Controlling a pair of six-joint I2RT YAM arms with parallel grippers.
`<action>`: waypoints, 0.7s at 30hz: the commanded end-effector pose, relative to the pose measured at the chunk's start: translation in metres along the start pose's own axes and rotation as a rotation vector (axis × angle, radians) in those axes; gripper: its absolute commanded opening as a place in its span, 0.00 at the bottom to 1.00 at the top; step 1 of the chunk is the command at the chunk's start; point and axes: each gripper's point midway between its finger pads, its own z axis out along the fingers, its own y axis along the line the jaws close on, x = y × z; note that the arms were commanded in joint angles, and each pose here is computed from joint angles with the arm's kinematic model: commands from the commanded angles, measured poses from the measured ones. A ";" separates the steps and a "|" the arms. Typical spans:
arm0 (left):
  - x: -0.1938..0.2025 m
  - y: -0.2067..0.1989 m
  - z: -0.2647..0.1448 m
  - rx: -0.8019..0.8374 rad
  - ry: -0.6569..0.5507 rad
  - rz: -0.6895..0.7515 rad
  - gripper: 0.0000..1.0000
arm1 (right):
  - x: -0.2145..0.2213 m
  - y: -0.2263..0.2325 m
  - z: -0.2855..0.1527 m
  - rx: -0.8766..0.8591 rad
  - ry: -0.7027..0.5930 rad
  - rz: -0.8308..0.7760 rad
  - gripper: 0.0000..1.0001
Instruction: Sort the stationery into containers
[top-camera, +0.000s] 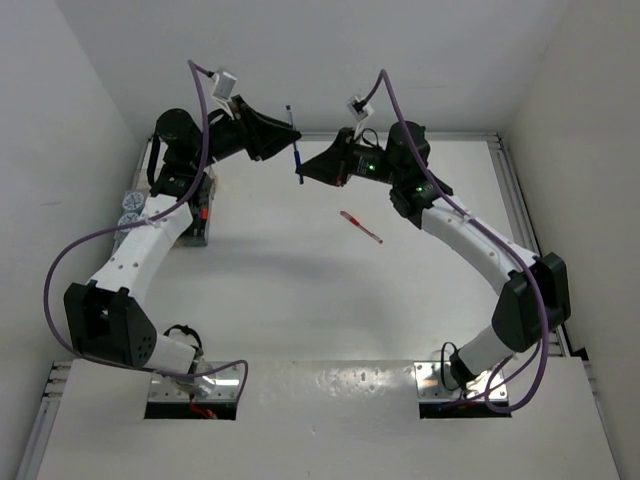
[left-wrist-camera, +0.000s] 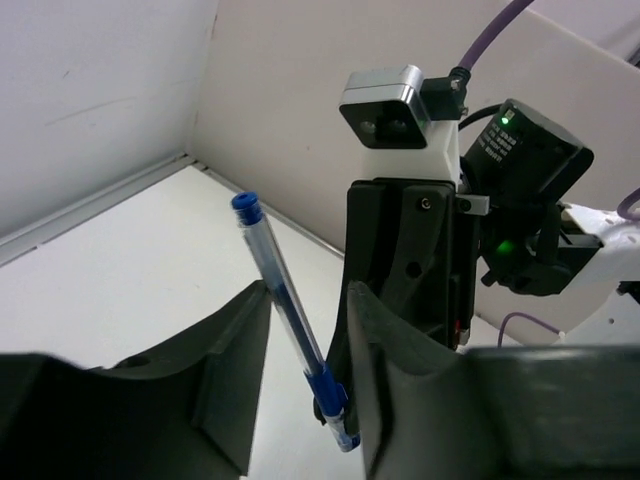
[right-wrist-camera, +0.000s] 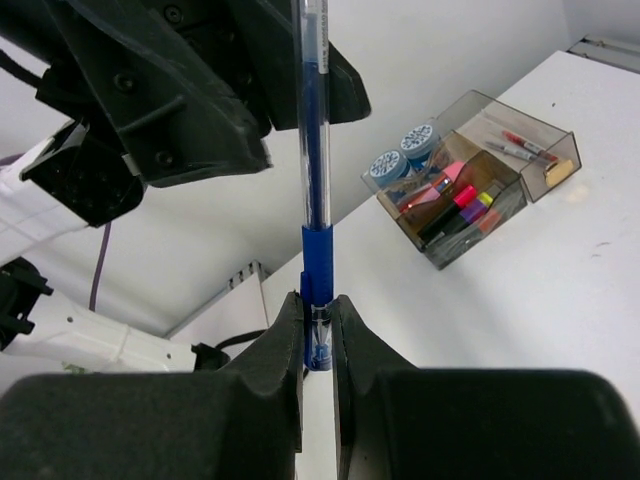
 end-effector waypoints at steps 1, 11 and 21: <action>-0.002 -0.011 0.000 0.042 0.028 0.060 0.40 | -0.003 0.016 -0.005 -0.038 -0.004 -0.057 0.00; 0.010 -0.001 -0.002 0.042 0.072 0.065 0.02 | 0.000 0.016 -0.006 -0.037 0.022 -0.100 0.01; 0.017 0.140 -0.088 -0.235 0.571 0.630 0.00 | 0.011 -0.059 -0.059 0.165 0.093 -0.063 0.70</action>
